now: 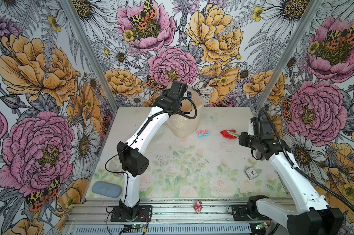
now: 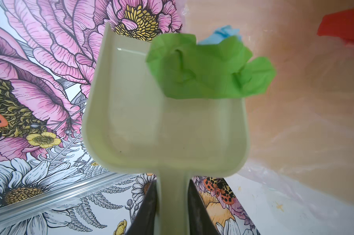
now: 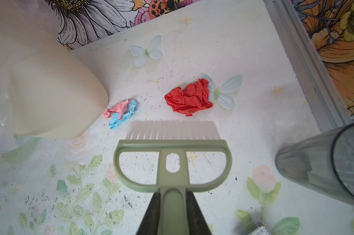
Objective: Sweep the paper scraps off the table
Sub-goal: 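Tip the dustpan with the left gripper to empty scraps into the bin, then lower the empty dustpan beside the pink-blue scrap while the right brush approaches it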
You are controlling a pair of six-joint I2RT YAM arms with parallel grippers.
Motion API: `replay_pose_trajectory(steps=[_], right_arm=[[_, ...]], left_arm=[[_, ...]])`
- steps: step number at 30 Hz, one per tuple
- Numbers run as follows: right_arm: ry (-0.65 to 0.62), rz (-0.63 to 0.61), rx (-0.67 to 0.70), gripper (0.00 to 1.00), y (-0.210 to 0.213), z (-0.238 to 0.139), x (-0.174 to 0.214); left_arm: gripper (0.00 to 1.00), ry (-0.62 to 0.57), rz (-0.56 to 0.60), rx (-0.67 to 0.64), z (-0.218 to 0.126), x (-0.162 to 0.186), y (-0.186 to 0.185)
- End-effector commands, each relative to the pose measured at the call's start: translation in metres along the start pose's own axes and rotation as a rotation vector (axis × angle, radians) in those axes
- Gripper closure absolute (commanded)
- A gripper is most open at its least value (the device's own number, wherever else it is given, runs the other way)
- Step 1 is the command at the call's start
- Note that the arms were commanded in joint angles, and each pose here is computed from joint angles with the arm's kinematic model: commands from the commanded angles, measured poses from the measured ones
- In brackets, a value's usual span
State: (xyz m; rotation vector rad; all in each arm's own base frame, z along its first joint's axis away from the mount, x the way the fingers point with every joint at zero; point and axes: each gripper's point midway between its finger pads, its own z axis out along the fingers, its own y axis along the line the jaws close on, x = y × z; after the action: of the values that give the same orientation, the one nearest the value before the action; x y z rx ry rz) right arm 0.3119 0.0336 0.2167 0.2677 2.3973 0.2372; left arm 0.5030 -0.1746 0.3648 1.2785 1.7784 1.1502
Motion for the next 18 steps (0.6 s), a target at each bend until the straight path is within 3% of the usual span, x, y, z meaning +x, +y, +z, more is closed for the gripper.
replay_pose_trajectory(steps=[1, 7, 10, 13, 18], right_arm=[[-0.031, -0.021, -0.032, 1.00, 0.007, -0.005, -0.009], [-0.012, -0.033, -0.060, 1.00, 0.013, -0.003, -0.006], [-0.008, -0.039, -0.068, 1.00, 0.015, -0.002, -0.006], [-0.023, -0.027, -0.074, 1.00, 0.017, 0.001, -0.012], [-0.097, 0.007, -0.121, 1.00, 0.035, 0.016, -0.029]], left_arm=[[1.00, -0.001, 0.016, -0.036, -0.004, -0.004, 0.011], [1.00, 0.010, 0.020, -0.050, -0.004, -0.002, 0.014], [1.00, 0.008, -0.032, -0.085, -0.007, -0.001, 0.028], [1.00, -0.037, -0.150, -0.111, -0.018, -0.002, 0.045], [1.00, -0.219, -0.349, -0.064, -0.052, -0.017, 0.055]])
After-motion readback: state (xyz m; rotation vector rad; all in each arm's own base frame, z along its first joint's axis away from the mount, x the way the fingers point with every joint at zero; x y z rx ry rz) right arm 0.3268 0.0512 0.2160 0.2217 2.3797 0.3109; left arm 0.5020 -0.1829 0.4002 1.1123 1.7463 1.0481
